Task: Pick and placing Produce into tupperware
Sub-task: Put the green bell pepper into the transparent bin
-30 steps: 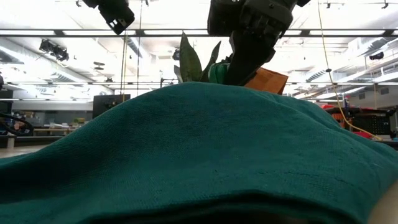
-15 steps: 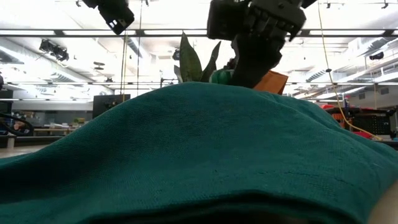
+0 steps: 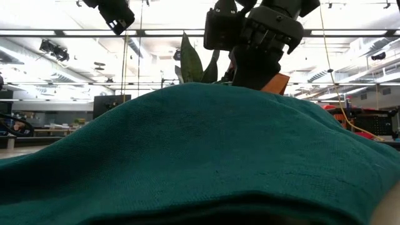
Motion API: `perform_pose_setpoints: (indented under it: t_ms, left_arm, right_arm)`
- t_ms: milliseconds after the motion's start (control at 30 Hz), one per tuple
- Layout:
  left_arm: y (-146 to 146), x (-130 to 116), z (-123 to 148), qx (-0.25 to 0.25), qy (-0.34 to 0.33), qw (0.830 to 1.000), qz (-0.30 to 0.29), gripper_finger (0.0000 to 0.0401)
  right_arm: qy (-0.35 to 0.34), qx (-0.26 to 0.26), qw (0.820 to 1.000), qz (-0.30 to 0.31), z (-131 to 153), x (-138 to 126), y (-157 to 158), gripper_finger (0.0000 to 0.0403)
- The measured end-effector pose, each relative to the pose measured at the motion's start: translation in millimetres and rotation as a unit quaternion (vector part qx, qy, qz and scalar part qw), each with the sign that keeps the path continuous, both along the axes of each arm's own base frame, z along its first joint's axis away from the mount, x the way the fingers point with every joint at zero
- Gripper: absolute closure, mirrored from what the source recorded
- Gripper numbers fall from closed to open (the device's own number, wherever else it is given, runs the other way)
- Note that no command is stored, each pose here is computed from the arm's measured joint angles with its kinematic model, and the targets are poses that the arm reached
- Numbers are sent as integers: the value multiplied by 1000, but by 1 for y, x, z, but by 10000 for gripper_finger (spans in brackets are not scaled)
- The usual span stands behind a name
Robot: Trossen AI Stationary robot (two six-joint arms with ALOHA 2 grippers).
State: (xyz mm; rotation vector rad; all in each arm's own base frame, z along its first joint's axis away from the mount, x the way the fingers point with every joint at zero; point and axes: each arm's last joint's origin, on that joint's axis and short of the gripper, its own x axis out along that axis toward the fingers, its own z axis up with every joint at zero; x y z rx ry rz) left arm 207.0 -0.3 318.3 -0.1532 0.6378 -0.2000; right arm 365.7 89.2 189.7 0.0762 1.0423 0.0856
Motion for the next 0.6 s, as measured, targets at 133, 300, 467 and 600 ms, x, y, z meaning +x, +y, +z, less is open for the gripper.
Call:
perform_pose_setpoints:
  t_ms: [133,300,467,600]
  left_arm:
    - [0,0,0,0,-2,1000,0,290]
    - [0,0,0,0,-1,1000,0,291]
    - [0,0,0,0,-1,1000,0,291]
    - [0,0,0,-1,-1,1000,1,293]
  right_arm:
    - [7,-2,1000,4,-4,1,0,242]
    - [18,4,1000,8,-12,3,1,242]
    - [20,3,1000,8,-13,3,1,242]
    - [22,1,1000,11,-13,2,1,237]
